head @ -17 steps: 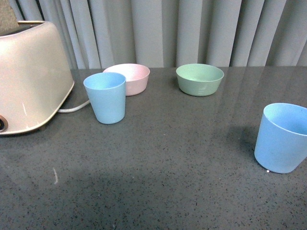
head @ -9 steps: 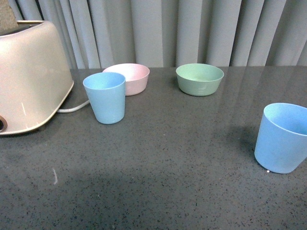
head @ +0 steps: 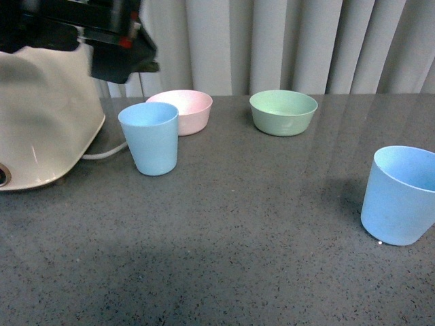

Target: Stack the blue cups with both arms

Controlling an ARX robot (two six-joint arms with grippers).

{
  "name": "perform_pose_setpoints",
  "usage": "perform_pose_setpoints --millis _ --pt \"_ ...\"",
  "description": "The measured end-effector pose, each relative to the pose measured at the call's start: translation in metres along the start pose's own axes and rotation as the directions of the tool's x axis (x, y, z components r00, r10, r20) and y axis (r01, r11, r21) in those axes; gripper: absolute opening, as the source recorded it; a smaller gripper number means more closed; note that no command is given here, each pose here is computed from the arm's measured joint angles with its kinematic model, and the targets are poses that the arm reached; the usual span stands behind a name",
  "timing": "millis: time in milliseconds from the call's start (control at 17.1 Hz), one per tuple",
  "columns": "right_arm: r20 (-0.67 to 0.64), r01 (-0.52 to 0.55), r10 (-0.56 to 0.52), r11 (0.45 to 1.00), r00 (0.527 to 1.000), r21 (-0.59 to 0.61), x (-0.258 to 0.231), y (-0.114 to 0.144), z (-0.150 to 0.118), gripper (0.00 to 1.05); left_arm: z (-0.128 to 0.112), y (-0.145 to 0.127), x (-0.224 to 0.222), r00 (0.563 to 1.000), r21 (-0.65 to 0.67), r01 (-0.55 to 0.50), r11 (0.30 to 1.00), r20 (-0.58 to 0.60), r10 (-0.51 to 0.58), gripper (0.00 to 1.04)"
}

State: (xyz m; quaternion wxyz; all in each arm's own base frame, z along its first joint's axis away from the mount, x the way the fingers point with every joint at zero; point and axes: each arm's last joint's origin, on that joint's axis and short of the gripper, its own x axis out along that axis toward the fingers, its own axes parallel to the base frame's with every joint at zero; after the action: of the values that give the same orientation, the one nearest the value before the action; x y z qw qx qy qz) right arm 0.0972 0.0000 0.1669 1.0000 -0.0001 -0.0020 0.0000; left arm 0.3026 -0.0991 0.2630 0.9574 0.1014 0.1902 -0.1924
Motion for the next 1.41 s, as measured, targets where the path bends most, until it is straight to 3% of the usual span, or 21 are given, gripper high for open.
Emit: perform_pose_setpoints --millis 235,469,821,997,1231,1290,1407 --pt "-0.001 0.000 0.000 1.000 1.000 0.000 0.000 0.000 0.000 0.98 0.020 -0.010 0.061 0.988 0.027 0.052 0.998 -0.145 -0.047 0.98" --pt "-0.001 0.000 0.000 1.000 1.000 0.000 0.000 0.000 0.000 0.98 0.016 -0.004 0.080 0.969 0.042 0.026 0.999 -0.246 -0.015 0.98" --pt "-0.001 0.000 0.000 1.000 1.000 0.000 0.000 0.000 0.000 0.98 0.009 -0.007 0.092 0.961 0.052 0.027 0.998 -0.275 -0.012 0.98" --pt "0.000 0.000 0.000 1.000 1.000 0.000 0.000 0.000 0.000 0.98 -0.009 -0.008 0.116 0.943 0.072 0.033 0.997 -0.333 -0.007 0.98" --pt "0.000 0.000 0.000 1.000 1.000 0.000 0.000 0.000 0.000 0.98 -0.006 -0.007 0.120 0.946 0.074 0.028 0.997 -0.324 -0.002 0.98" --pt "-0.001 0.000 0.000 1.000 1.000 0.000 0.000 0.000 0.000 0.98 -0.006 -0.007 0.120 0.946 0.080 0.031 0.996 -0.324 -0.003 0.95" --pt "0.000 0.000 0.000 1.000 1.000 0.000 0.000 0.000 0.000 0.98 -0.005 -0.009 0.119 0.946 0.096 0.039 0.995 -0.325 -0.006 0.75"
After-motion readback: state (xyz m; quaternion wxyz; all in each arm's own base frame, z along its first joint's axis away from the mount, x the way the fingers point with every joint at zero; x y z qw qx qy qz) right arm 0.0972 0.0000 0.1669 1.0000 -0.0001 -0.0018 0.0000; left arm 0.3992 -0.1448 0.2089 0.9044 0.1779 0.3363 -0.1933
